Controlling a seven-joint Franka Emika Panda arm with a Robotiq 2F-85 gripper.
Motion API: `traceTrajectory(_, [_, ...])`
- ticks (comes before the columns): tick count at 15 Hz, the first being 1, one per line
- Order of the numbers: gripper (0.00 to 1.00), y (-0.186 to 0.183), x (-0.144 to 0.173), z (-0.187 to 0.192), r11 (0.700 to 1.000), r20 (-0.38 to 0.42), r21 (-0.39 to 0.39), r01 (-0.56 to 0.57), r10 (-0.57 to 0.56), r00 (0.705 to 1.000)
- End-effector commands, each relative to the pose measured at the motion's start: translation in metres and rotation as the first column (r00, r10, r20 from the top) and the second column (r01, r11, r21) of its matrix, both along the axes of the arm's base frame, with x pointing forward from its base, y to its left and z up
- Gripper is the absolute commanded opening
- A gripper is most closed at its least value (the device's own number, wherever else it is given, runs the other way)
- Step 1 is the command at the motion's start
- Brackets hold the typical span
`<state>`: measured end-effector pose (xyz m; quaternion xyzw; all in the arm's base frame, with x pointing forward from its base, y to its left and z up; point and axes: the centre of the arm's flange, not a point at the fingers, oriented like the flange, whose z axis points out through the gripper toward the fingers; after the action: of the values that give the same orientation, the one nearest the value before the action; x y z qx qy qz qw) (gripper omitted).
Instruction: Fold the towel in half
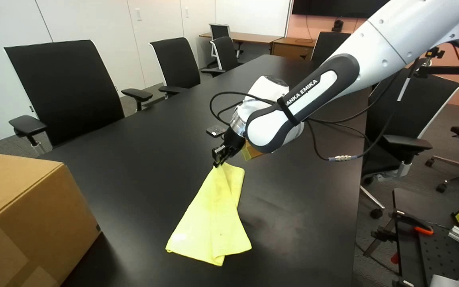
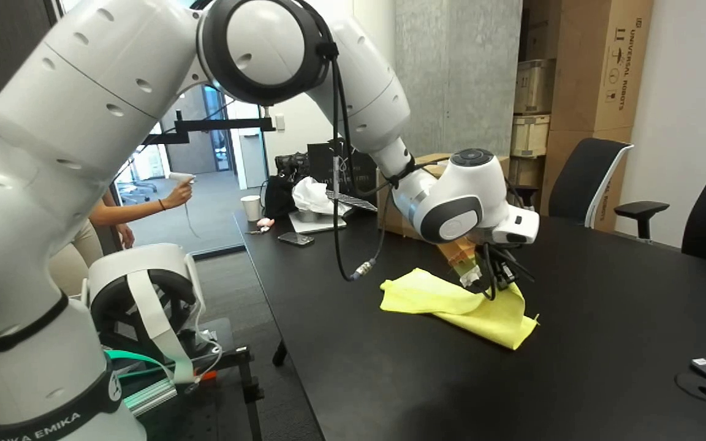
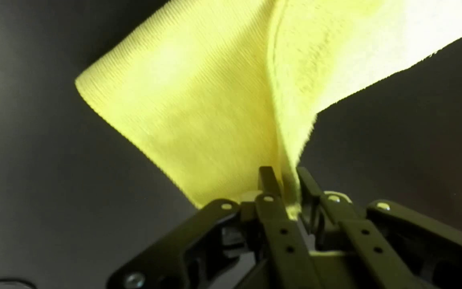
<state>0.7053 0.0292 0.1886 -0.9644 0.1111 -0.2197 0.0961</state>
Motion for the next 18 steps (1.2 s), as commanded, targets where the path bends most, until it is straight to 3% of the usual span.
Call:
traceTrajectory(1, [0.51, -0.002, 0.034, -0.006, 0.998, 0.056, -0.003, 0.056, -0.056, 0.997])
traceTrajectory(5, [0.81, -0.017, 0.028, 0.000, 0.996, 0.014, -0.026, 0.080, -0.079, 0.997])
traceTrajectory(8, [1.00, -0.020, -0.010, -0.004, 0.999, -0.114, -0.035, 0.042, -0.046, 0.992])
traceTrajectory(12, [1.00, -0.002, -0.060, -0.013, 1.000, -0.218, -0.028, -0.008, 0.002, 0.976])
traceTrajectory(18, [1.00, 0.053, -0.138, -0.028, 0.987, -0.337, -0.021, -0.158, 0.141, 0.931])
